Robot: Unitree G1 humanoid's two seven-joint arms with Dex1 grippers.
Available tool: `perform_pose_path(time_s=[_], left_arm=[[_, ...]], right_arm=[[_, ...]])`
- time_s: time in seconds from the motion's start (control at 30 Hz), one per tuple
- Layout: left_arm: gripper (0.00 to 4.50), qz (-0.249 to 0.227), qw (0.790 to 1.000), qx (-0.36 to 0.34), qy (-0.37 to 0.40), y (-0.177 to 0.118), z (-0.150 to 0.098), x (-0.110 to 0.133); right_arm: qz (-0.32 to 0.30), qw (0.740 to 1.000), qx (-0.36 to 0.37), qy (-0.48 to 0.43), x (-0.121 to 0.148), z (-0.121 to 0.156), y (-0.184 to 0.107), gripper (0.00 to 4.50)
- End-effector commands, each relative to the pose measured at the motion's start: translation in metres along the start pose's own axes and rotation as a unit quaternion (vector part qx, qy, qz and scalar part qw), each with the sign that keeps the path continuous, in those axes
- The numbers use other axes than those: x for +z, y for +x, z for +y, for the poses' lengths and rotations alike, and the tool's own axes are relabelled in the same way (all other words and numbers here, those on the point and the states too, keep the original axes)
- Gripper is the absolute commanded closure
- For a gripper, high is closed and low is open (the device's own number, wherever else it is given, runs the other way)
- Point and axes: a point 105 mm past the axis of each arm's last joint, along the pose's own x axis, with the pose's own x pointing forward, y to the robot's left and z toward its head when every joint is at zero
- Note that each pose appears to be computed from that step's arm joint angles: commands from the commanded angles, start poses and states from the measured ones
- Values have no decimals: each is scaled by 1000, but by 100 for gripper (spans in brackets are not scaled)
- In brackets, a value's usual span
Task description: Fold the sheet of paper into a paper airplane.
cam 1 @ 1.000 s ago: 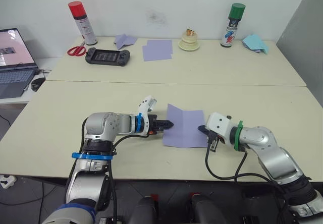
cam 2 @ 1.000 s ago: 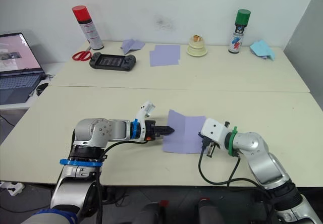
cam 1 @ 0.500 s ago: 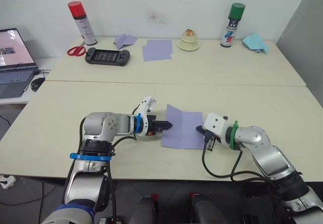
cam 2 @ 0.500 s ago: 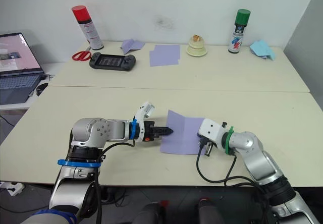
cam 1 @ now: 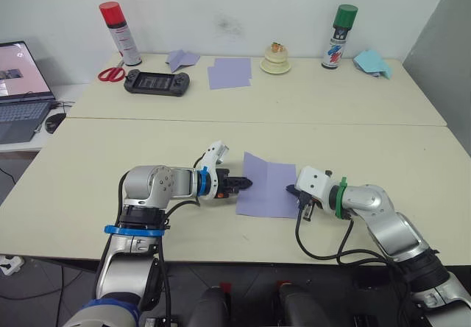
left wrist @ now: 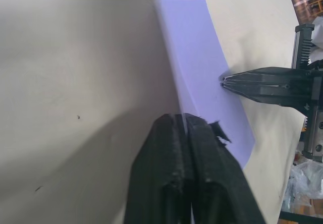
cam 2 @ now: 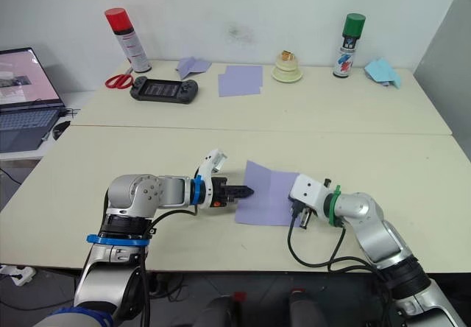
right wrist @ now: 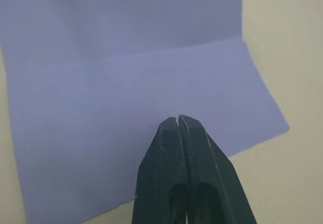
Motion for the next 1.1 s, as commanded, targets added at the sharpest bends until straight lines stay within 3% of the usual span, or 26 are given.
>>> perform_pose_path(time_s=[0.03, 0.17, 0.3, 0.37, 0.47, 0.6, 0.67, 0.87, 0.97, 1.1], left_arm=[[314, -29, 999, -4, 13, -11, -4, 12], [193, -48, 999, 20, 15, -28, 6, 20], [68, -122, 990, 61, 42, -51, 19, 51], [10, -212, 970, 56, 106, -66, 8, 87], [10, -272, 935, 17, 227, -75, -30, 115], [98, -254, 892, -30, 373, -57, -69, 108], [164, -235, 880, -50, 411, -44, -79, 98], [347, -174, 879, -64, 439, -6, -78, 65], [443, -136, 888, -60, 434, 4, -70, 46], [447, -42, 903, -24, 427, 7, -35, 14]], right_arm=[[-12, 1000, -2, -11, 6, -2, -1, 450], [-13, 1000, 1, -12, 6, 0, 0, 450], [-14, 1000, 1, -14, 7, -2, 1, 450], [-14, 1000, 1, -14, 6, -2, 0, 450], [-13, 1000, 3, -15, 5, -3, 0, 450], [-13, 1000, 4, -15, 5, -4, -1, 450], [-12, 1000, 4, -15, 5, -4, -1, 450], [-11, 1000, 3, -15, 4, -6, -1, 450], [-11, 1000, 2, -13, 4, -6, 0, 450], [-12, 1000, 2, -10, 4, -5, 0, 450]])
